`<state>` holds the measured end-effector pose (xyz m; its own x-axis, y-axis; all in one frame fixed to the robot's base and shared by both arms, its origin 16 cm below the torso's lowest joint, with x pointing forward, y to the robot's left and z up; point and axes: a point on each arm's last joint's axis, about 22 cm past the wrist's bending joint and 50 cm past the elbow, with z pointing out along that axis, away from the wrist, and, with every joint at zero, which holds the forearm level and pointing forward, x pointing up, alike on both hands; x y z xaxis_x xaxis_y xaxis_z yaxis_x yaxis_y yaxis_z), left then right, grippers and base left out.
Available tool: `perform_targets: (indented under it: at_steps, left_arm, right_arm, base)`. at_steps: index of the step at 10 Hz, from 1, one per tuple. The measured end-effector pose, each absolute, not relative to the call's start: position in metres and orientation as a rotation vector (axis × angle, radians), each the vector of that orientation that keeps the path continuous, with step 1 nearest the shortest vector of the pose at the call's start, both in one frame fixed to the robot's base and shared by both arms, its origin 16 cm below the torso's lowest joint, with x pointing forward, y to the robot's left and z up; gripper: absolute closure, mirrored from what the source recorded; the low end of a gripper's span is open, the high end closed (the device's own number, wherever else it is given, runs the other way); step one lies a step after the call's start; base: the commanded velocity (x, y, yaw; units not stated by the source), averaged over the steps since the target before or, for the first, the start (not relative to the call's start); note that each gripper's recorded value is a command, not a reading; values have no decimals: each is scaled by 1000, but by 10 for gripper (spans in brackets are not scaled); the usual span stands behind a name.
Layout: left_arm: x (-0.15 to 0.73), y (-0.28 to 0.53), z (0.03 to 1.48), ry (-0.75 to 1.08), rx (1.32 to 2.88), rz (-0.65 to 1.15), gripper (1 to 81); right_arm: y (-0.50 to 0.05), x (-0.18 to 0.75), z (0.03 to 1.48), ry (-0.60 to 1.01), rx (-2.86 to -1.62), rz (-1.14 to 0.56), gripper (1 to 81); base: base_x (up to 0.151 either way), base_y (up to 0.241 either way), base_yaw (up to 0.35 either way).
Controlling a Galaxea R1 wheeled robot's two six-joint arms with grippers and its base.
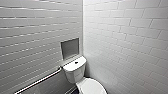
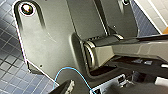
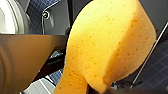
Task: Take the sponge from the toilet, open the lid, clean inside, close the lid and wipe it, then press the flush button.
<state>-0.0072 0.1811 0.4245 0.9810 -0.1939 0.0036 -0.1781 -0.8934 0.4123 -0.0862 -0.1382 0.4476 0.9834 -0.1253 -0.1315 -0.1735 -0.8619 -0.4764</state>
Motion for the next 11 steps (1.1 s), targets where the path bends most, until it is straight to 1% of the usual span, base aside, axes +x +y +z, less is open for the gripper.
perform_targets:
  at_steps: [2,5,8,11]
  left_arm:
    - [-6,195,424,-267,2720,-50,10]
    - [-6,187,425,-267,2710,-48,10]
    - [-19,188,425,-264,2710,-65,10]
    - [2,188,424,-269,2715,-26,10]
  right_arm:
    - [-152,-93,448,205,-2633,115,811]
    - [-147,-91,449,206,-2628,103,811]
    - [-148,-107,449,202,-2630,128,811]
    - [-148,-90,448,200,-2630,90,811]
  base:
    - [0,0,0]
    - [0,0,0]
    - [88,0,0]
    - [91,0,0]
